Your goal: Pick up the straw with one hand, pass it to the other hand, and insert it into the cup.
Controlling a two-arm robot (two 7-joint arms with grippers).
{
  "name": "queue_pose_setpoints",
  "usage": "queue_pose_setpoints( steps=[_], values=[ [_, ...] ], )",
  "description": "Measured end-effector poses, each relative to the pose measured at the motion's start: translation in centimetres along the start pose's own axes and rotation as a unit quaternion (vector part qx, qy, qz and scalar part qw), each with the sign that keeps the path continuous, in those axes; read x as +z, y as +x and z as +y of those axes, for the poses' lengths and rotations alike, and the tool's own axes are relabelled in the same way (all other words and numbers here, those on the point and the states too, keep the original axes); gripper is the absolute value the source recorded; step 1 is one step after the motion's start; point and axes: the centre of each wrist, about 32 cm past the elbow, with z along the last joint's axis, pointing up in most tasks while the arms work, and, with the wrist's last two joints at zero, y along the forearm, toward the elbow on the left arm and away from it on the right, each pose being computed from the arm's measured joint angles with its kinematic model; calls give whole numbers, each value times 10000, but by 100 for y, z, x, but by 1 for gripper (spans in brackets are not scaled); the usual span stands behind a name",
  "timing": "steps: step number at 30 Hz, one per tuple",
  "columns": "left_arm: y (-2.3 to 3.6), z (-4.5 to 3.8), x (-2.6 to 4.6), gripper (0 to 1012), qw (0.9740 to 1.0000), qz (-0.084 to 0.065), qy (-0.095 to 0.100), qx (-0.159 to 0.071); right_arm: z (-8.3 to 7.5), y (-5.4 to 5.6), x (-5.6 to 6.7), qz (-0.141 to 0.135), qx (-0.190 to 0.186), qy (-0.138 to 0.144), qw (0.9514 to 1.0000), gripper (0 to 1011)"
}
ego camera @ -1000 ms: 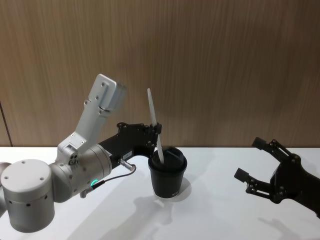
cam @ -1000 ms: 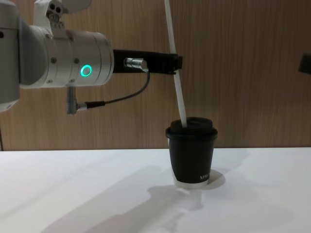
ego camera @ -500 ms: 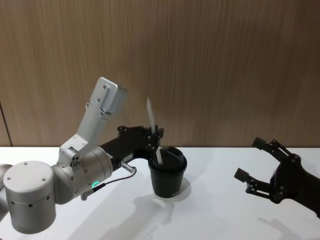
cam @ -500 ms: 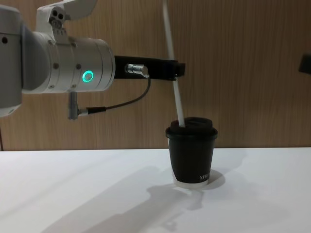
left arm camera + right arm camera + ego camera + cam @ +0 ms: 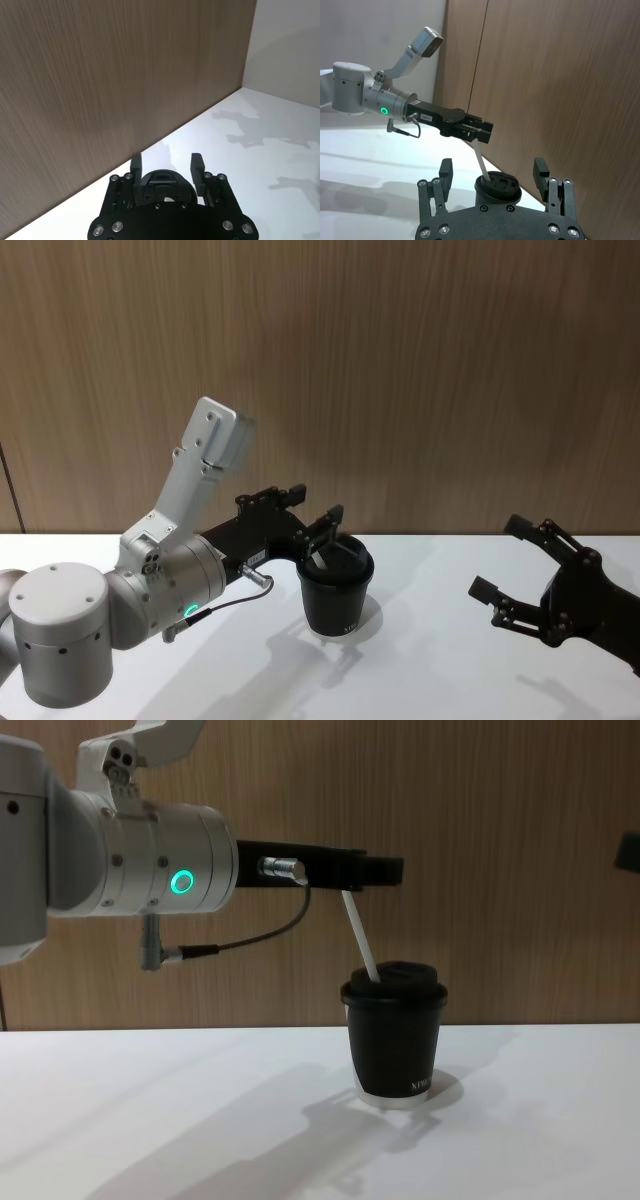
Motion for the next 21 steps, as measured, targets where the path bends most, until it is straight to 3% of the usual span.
queue_pose_setpoints(
  steps=[3, 10, 15, 21],
  values=[
    [1, -1, -1, 638, 10000, 3, 3, 0, 0, 0, 0, 0, 0, 0, 10000, 1001],
    [2, -2, -3, 889, 10000, 8, 8, -2, 0, 0, 0, 0, 0, 0, 10000, 1001],
    [1, -4, -4, 996, 10000, 11, 11, -5, 0, 0, 0, 0, 0, 0, 10000, 1001],
    [1, -4, -6, 1003, 10000, 14, 15, -7, 0, 0, 0, 0, 0, 0, 10000, 1001]
  ],
)
